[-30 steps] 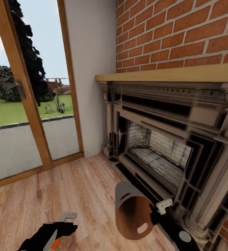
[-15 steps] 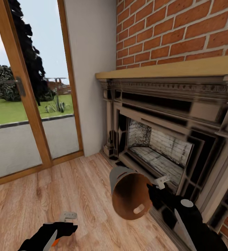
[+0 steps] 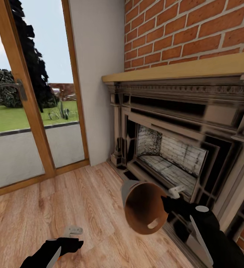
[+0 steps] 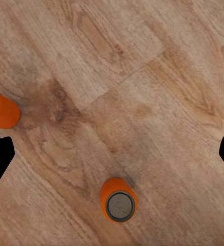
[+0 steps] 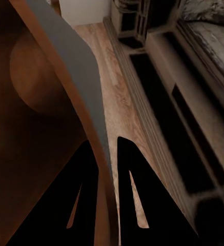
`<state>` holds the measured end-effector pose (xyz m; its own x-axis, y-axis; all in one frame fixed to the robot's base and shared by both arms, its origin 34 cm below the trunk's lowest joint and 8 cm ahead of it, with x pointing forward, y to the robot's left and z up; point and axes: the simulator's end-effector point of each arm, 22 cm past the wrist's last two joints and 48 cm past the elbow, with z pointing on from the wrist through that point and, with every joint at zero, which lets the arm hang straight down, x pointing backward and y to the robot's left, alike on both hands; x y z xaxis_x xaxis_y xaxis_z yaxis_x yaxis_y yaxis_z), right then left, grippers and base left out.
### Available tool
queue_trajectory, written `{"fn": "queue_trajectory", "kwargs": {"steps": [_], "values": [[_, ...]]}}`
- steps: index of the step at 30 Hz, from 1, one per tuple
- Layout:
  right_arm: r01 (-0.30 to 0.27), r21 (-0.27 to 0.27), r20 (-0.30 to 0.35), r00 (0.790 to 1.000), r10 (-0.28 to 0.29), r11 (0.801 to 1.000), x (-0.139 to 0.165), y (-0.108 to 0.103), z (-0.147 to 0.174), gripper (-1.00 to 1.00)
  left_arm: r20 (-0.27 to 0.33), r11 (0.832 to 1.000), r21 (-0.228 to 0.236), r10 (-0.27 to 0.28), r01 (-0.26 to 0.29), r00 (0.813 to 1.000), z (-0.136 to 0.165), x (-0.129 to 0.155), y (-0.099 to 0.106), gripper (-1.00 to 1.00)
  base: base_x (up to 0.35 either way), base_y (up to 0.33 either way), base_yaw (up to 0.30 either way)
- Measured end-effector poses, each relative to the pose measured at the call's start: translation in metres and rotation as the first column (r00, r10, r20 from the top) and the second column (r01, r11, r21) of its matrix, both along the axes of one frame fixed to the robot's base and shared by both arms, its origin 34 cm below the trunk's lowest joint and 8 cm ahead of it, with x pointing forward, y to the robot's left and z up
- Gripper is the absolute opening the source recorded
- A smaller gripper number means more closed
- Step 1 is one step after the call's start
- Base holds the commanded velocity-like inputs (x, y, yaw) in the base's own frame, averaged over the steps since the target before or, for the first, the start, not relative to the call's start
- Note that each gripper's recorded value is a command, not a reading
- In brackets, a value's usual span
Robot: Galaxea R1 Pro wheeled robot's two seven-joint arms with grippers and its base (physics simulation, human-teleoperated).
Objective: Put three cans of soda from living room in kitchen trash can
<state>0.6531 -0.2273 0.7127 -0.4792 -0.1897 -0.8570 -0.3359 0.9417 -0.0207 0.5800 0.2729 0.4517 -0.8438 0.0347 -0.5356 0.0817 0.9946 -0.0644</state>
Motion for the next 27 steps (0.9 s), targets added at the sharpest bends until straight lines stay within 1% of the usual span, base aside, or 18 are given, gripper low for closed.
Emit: {"fn": "queue_trajectory", "kwargs": {"steps": [2, 8, 15, 22, 25, 27], "values": [[0.002, -0.035, -0.005, 1.000, -0.003, 0.999, 0.000, -0.004, -0.003, -1.00, 0.005, 1.000, 0.000, 0.000, 0.000, 1.000, 0.001, 0.001, 0.000, 1.00, 0.000, 0.000, 0.000], [0.010, -0.092, -0.005, 1.000, -0.011, 0.996, 0.000, -0.012, -0.006, -1.00, 0.005, 1.000, 0.000, 0.000, 0.000, 1.000, 0.001, 0.001, 0.000, 1.00, 0.000, 0.000, 0.000], [0.017, -0.145, -0.003, 1.000, -0.018, 0.989, 0.000, -0.020, -0.008, -1.00, 0.005, 1.000, 0.000, 0.000, 0.000, 1.000, 0.001, 0.001, 0.000, 1.00, 0.000, 0.000, 0.000], [0.023, -0.187, -0.002, 1.000, -0.024, 0.982, 0.001, -0.026, -0.010, -1.00, 0.005, 1.000, 0.000, 0.000, 0.000, 1.000, 0.001, 0.001, 0.000, 1.00, -0.016, 0.007, 0.000], [0.021, -0.228, 0.033, 0.999, -0.014, 0.974, 0.004, -0.029, -0.001, -1.00, 0.001, 1.000, -0.009, -0.006, 0.006, 1.000, -0.003, -0.003, -0.007, 1.00, -0.198, 0.083, 0.000], [0.019, -0.238, 0.040, 0.999, -0.010, 0.971, 0.004, -0.030, 0.000, -1.00, -0.001, 1.000, -0.010, -0.007, 0.007, 1.000, -0.004, -0.004, -0.008, 1.00, -0.255, 0.107, 0.000]]}}
